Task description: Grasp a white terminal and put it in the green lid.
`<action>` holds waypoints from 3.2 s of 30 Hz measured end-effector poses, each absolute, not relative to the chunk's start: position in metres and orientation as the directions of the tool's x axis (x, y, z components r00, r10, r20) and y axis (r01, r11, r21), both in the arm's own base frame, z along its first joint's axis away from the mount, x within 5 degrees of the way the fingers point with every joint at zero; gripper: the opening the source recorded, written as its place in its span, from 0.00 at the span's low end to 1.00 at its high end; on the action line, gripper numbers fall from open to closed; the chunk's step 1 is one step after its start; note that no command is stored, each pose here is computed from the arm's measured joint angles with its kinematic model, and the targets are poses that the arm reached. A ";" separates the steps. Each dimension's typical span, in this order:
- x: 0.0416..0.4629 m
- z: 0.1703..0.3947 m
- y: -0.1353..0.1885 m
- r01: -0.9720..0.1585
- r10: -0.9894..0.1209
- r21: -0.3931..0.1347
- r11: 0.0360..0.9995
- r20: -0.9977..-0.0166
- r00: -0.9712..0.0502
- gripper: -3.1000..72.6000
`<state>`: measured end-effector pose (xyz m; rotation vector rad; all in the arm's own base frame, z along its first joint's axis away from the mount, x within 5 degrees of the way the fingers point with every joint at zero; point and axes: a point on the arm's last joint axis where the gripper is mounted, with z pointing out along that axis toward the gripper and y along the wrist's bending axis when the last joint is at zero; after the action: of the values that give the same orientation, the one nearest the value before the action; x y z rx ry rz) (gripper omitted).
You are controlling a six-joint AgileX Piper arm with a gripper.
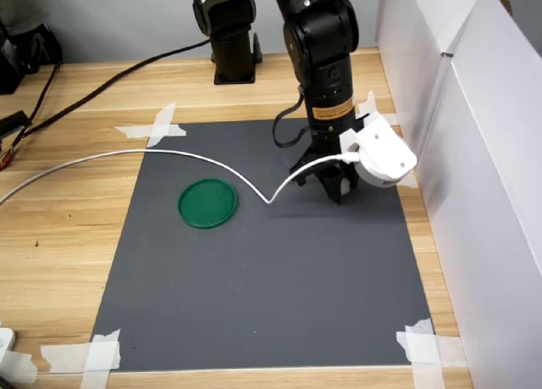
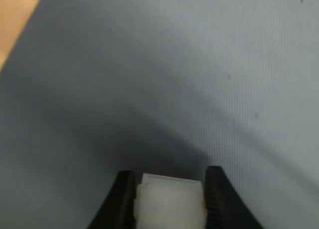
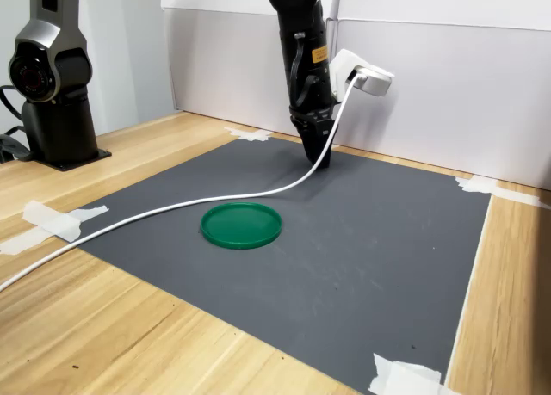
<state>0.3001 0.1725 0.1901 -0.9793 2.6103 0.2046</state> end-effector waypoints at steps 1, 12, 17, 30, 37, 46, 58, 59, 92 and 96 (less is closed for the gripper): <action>0.299 0.197 0.172 -0.667 -0.614 0.004 0.745 -0.384 -0.689 0.46; 0.278 0.272 0.134 -0.691 -0.623 -0.067 0.720 -0.500 -0.601 0.46; 0.274 0.290 0.101 -0.675 -0.625 -0.099 0.732 -0.493 -0.605 0.46; 0.272 0.300 0.019 -0.673 -0.654 -0.141 0.726 -0.444 -0.613 0.46; 0.271 0.300 0.016 -0.717 -0.702 -0.161 0.678 -0.431 -0.567 0.46; 0.272 0.302 0.022 -0.748 -0.706 -0.142 0.648 -0.482 -0.519 0.46; 0.271 0.301 0.022 -0.786 -0.751 -0.166 0.596 -0.461 -0.472 0.46; 0.272 0.300 0.022 -0.792 -0.755 -0.158 0.590 -0.455 -0.472 0.46; 0.308 0.239 0.005 -0.803 -0.811 -0.161 0.574 -0.249 -0.530 0.46; 0.312 0.233 -0.004 -0.788 -0.796 -0.157 0.596 -0.243 -0.554 0.46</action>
<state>0.3118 -0.0043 0.2329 -1.2943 2.5381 -0.0426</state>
